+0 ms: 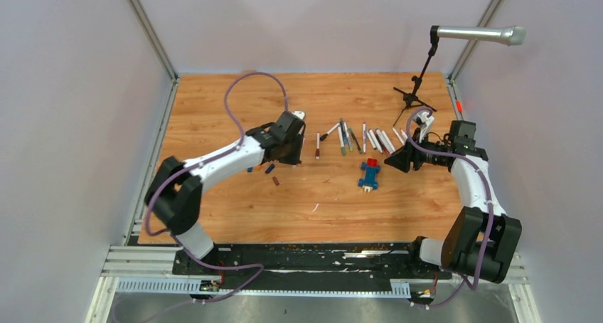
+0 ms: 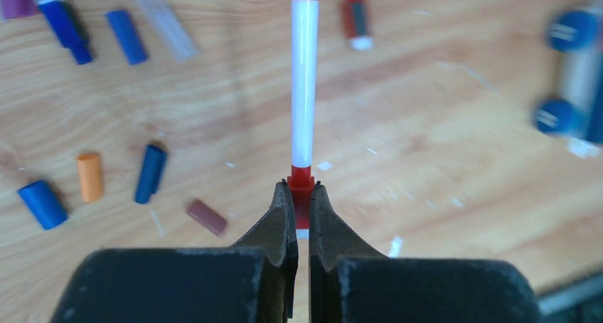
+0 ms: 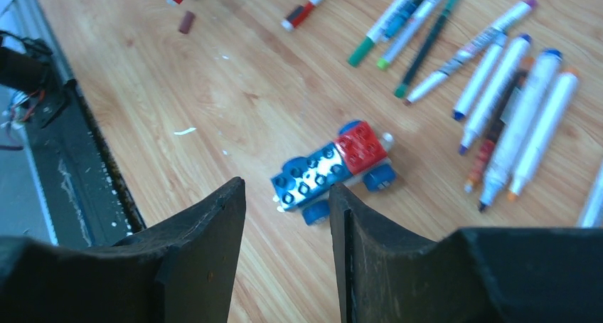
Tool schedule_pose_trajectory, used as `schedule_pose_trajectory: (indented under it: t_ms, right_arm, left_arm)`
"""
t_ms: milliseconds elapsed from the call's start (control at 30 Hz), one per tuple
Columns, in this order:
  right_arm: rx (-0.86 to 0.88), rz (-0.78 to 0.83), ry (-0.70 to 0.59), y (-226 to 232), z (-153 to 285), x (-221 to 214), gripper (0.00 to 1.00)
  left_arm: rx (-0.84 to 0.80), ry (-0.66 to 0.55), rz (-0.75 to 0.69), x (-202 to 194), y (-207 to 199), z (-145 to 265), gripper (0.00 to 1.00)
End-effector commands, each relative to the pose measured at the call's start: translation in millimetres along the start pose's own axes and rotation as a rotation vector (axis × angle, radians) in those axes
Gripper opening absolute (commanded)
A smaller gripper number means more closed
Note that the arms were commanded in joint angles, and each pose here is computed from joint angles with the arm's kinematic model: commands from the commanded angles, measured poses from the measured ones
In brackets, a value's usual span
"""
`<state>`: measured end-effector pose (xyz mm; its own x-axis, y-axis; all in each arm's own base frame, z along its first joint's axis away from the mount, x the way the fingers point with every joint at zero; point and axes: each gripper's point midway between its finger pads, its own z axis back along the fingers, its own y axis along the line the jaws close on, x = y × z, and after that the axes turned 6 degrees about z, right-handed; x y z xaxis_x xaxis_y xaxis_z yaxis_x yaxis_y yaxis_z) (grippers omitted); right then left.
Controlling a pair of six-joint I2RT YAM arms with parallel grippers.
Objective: Open the pen caps
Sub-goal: Pick up the pen from the center of the board.
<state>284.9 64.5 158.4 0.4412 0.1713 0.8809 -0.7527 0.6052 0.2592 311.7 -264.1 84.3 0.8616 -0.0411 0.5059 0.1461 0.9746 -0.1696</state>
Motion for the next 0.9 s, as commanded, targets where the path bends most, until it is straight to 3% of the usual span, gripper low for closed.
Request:
schedule_pose_trajectory:
  t_ms: [0, 167, 267, 467, 867]
  right_arm:
    - [0.198, 0.094, -0.069, 38, -19, 15, 0.48]
    - [0.411, 0.058, -0.103, 86, -37, 39, 0.49]
    - [0.487, -0.002, -0.095, 101, -43, 51, 0.50]
    - [0.601, -0.144, -0.033, 125, -53, 72, 0.61]
    - [0.699, -0.217, 0.015, 159, -62, 80, 0.59]
  left_arm:
    - [-0.470, -0.163, -0.070, 13, -63, 60, 0.00]
    - [-0.952, -0.294, -0.005, 1, -111, 127, 0.00]
    - [-1.119, -0.365, 0.069, 0, -123, 158, 0.00]
    - [-1.199, -0.395, 0.097, -3, -139, 170, 0.00]
    - [-1.278, -0.368, 0.099, -7, -168, 175, 0.00]
